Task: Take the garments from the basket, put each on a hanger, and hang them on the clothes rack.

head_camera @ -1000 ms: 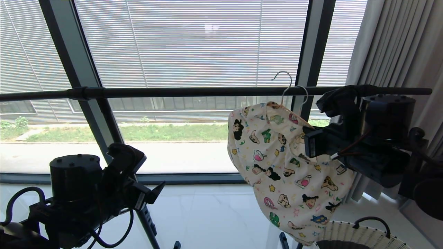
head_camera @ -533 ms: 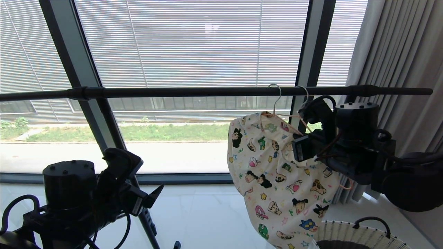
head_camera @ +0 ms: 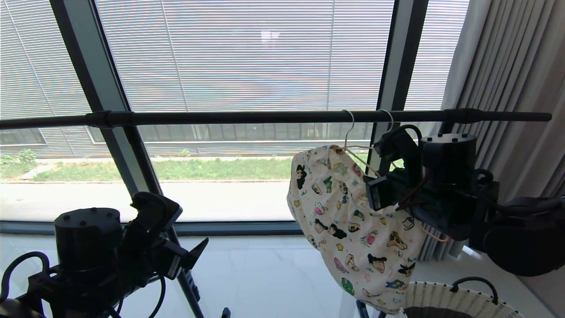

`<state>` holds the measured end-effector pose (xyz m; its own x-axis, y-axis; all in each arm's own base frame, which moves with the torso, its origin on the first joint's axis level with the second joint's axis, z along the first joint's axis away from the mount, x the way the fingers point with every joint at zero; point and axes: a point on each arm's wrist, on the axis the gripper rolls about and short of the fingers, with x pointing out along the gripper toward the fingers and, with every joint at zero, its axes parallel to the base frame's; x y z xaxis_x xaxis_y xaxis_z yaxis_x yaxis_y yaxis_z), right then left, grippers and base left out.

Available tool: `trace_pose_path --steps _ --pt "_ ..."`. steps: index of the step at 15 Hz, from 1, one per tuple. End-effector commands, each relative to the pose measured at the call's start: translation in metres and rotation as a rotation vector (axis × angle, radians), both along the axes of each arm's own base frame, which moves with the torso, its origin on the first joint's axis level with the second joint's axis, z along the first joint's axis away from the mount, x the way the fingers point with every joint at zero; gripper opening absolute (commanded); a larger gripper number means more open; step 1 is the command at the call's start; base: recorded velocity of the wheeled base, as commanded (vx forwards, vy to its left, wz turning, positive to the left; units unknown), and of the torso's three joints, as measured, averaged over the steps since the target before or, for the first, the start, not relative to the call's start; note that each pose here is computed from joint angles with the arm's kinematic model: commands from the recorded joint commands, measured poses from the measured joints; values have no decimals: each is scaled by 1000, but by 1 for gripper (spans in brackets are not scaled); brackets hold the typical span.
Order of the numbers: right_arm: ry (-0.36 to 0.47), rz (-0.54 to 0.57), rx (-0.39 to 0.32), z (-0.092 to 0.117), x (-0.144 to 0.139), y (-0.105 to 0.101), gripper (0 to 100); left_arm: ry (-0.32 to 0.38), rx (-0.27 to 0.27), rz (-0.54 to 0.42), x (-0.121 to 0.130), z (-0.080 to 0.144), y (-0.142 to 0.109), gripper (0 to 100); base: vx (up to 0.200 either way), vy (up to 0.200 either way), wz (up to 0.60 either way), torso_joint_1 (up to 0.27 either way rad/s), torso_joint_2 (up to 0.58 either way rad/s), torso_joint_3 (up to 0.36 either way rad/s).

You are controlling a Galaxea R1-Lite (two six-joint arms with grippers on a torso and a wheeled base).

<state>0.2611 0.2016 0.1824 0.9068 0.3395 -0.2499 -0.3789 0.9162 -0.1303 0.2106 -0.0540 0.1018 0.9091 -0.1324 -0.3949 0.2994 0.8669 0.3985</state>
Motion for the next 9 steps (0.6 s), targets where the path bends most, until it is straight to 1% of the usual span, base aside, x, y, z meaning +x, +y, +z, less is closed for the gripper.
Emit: trace_pose_path --steps 1,3,4,6,7,9 --pt "-38 3 28 16 -9 -6 100 1 0 2 0 0 0 100 0 0 0 0 0 0" --pt "-54 5 40 39 -28 -20 100 5 2 8 -1 -1 2 100 0 0 0 0 0 0" --pt "-55 6 41 54 -43 -32 100 3 4 17 0 -1 3 100 0 0 0 0 0 0" --pt "-38 5 27 74 -72 -57 100 3 10 55 1 -1 7 100 0 0 0 0 0 0" --pt "-22 -9 13 80 -86 -71 100 9 12 67 0 -2 10 100 0 0 0 0 0 0" --pt "29 -100 -68 81 -109 -105 100 9 12 91 -3 -2 16 100 0 0 0 0 0 0"
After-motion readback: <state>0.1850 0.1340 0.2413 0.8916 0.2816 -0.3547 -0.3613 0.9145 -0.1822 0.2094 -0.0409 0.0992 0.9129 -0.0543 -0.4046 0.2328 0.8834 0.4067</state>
